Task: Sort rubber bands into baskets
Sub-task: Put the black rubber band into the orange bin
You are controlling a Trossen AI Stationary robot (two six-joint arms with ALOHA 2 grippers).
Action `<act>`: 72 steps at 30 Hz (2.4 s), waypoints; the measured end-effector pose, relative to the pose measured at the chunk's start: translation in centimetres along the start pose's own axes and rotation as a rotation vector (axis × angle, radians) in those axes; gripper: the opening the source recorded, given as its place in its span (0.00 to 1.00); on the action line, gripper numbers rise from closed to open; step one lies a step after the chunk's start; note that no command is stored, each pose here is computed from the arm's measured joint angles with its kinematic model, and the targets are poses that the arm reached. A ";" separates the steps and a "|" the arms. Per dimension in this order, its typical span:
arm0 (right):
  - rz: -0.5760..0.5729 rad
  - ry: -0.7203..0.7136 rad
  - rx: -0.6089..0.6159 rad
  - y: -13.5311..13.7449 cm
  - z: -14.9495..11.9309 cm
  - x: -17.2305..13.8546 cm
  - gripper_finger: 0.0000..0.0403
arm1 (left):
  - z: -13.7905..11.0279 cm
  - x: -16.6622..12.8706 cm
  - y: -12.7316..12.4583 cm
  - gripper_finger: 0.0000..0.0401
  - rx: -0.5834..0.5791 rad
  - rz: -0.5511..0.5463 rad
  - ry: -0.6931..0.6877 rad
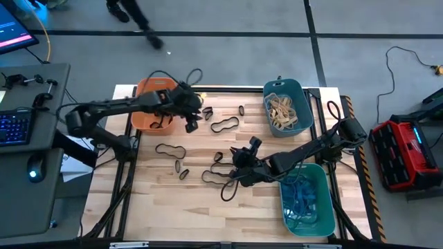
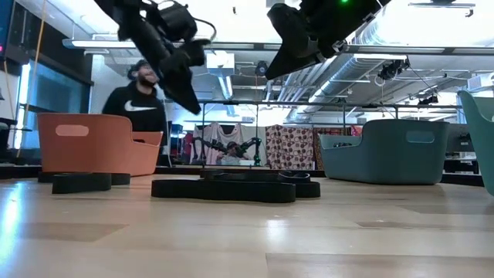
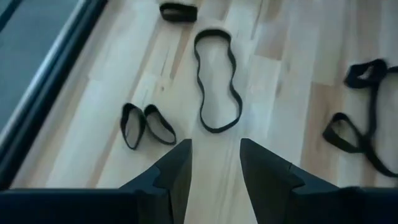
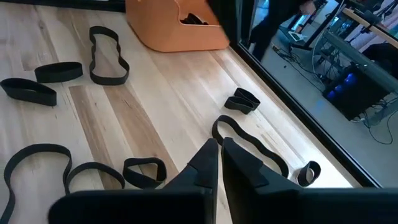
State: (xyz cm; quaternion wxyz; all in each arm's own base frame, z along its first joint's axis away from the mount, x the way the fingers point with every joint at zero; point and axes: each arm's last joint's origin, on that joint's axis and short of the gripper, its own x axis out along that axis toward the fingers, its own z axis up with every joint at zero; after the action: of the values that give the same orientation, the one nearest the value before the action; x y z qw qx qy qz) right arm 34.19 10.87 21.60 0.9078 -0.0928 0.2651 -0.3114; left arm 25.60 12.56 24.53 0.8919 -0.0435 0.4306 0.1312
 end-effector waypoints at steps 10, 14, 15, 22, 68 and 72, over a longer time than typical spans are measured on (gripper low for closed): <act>0.021 0.006 0.002 0.1 0.0 0.0 0.02 | -0.7 6.4 -0.2 0.47 -0.039 0.122 0.110; 0.021 0.006 0.000 0.1 0.0 0.0 0.02 | -1.1 8.0 0.2 0.52 -0.070 0.128 0.130; 0.021 0.006 -0.001 0.1 0.0 0.0 0.02 | -1.2 8.3 0.4 0.53 -0.075 0.131 0.134; 0.021 0.006 -0.003 0.1 0.0 0.0 0.02 | -1.7 10.1 1.6 0.53 -0.131 0.154 0.133; 0.020 0.025 0.003 0.0 -0.3 0.0 0.02 | -0.6 -1.8 0.5 0.00 -0.056 0.328 0.064; 0.020 0.026 0.001 0.0 -0.3 0.0 0.02 | -1.9 -4.8 0.8 0.00 -0.107 0.382 0.116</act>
State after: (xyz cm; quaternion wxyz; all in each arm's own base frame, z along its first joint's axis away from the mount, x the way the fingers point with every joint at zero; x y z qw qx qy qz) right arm 34.06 10.87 21.35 0.9073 -0.0858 0.2777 -0.3039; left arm 21.10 12.08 27.16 0.8209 -0.0160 0.4742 0.3178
